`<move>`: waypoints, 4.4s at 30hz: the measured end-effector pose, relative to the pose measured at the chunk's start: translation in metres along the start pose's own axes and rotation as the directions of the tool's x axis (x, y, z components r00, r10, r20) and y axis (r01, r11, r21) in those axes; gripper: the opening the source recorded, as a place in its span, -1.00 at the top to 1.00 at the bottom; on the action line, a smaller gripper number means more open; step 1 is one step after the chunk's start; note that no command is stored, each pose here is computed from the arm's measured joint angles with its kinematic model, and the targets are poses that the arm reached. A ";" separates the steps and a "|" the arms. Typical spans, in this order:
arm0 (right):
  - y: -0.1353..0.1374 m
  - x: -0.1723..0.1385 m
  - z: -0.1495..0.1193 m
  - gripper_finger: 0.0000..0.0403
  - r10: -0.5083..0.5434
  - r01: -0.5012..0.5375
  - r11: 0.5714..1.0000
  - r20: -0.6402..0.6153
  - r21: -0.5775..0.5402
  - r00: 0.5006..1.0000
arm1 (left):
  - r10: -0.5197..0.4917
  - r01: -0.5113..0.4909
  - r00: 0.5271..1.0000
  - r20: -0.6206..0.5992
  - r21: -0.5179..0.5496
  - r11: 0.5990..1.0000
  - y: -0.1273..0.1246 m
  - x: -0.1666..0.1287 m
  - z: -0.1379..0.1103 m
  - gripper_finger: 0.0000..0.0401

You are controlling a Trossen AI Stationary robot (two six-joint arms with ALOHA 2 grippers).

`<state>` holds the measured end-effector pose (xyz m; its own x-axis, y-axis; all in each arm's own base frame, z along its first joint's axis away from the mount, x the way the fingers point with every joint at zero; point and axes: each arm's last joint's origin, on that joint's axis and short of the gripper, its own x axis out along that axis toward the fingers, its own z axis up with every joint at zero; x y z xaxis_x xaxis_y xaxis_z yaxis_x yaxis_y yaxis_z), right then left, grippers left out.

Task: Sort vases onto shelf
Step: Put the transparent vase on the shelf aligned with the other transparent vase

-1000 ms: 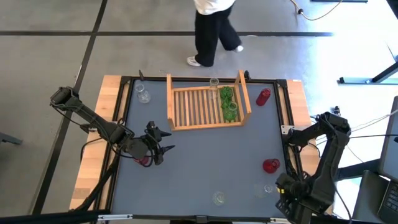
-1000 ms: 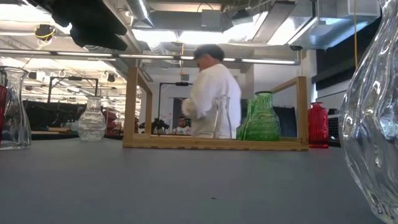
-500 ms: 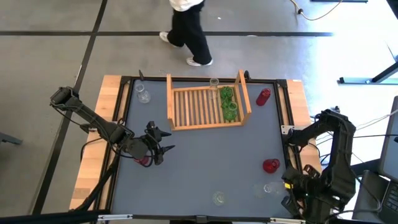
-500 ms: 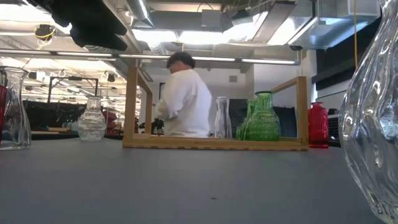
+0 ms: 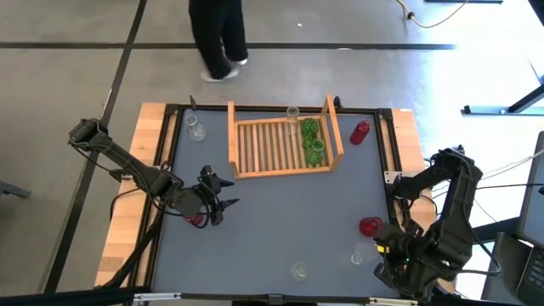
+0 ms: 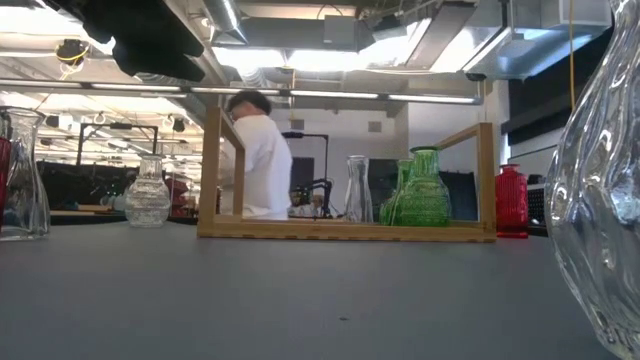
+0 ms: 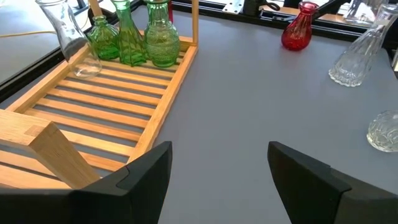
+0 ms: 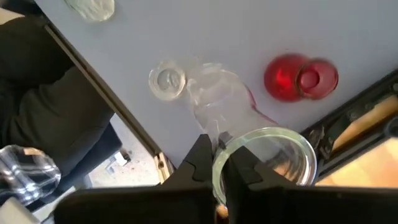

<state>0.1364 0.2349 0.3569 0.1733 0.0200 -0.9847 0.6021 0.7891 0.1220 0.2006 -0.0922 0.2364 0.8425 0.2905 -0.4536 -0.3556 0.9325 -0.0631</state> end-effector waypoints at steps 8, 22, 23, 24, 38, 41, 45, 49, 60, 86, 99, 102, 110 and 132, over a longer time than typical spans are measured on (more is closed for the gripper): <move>0.002 0.003 0.030 1.00 -0.004 0.021 0.994 0.157 -0.104 0.988 | 0.000 0.000 1.000 0.000 -0.001 1.000 0.000 0.000 0.000 -0.29; -0.006 0.010 0.121 1.00 -0.110 0.309 0.847 0.426 -0.433 0.898 | 0.000 0.000 1.000 0.000 -0.002 1.000 0.000 0.000 0.000 -0.29; -0.007 0.010 0.128 1.00 -0.114 0.328 0.826 0.434 -0.458 0.894 | 0.000 0.000 1.000 0.000 -0.002 1.000 0.000 0.000 0.000 -0.29; -0.009 0.011 0.135 1.00 -0.118 0.343 0.807 0.438 -0.481 0.891 | 0.000 0.000 1.000 0.000 -0.002 1.000 0.000 0.000 0.000 -0.29; -0.054 0.016 0.245 1.00 -0.047 0.293 0.747 0.392 -0.596 0.919 | 0.007 -0.007 1.000 0.000 0.065 0.998 0.001 0.001 0.001 -0.29; -0.072 0.017 0.266 1.00 -0.052 0.274 0.769 0.371 -0.578 0.927 | -0.010 0.011 1.000 -0.021 0.071 0.997 0.004 0.005 0.002 -0.29; -0.090 0.018 0.292 1.00 -0.051 0.253 0.795 0.354 -0.551 0.934 | -0.042 0.046 0.997 -0.061 0.070 0.996 0.010 0.011 0.005 -0.29; -0.107 0.025 0.315 1.00 -0.086 0.260 0.800 0.326 -0.541 0.942 | -0.020 0.023 0.998 -0.067 0.054 0.998 0.017 0.016 0.008 -0.29; -0.131 0.060 0.352 1.00 -0.142 0.260 0.780 0.244 -0.570 0.959 | -0.001 0.008 0.997 -0.077 0.080 0.997 0.023 0.022 0.010 -0.29; -0.154 0.128 0.394 0.96 -0.192 0.224 0.768 0.118 -0.600 0.974 | 0.002 0.005 0.997 -0.082 0.085 0.996 0.022 0.023 0.008 -0.29; -0.157 0.129 0.397 0.59 -0.221 0.262 0.774 0.141 -0.577 0.965 | 0.001 0.006 0.997 -0.082 0.085 0.996 0.022 0.023 0.008 -0.29; -0.156 0.129 0.399 0.51 -0.215 0.268 0.774 0.160 -0.574 0.963 | 0.002 0.005 0.997 -0.082 0.085 0.996 0.022 0.023 0.008 -0.29; -0.156 0.120 0.400 0.28 -0.236 0.291 0.771 0.170 -0.567 0.957 | 0.001 0.006 0.997 -0.082 0.085 0.996 0.022 0.023 0.008 -0.29; -0.076 0.037 0.302 0.17 -0.001 0.054 0.754 0.082 -0.655 0.997 | 0.003 0.003 0.997 -0.072 0.080 0.997 0.022 0.023 0.009 -0.29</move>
<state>0.3327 -0.0097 0.3494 0.2360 -0.0310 -0.9713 -0.0474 0.9979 -0.0434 0.2162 -0.0628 0.2327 0.8098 0.2773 -0.5170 -0.3198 0.9475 0.0071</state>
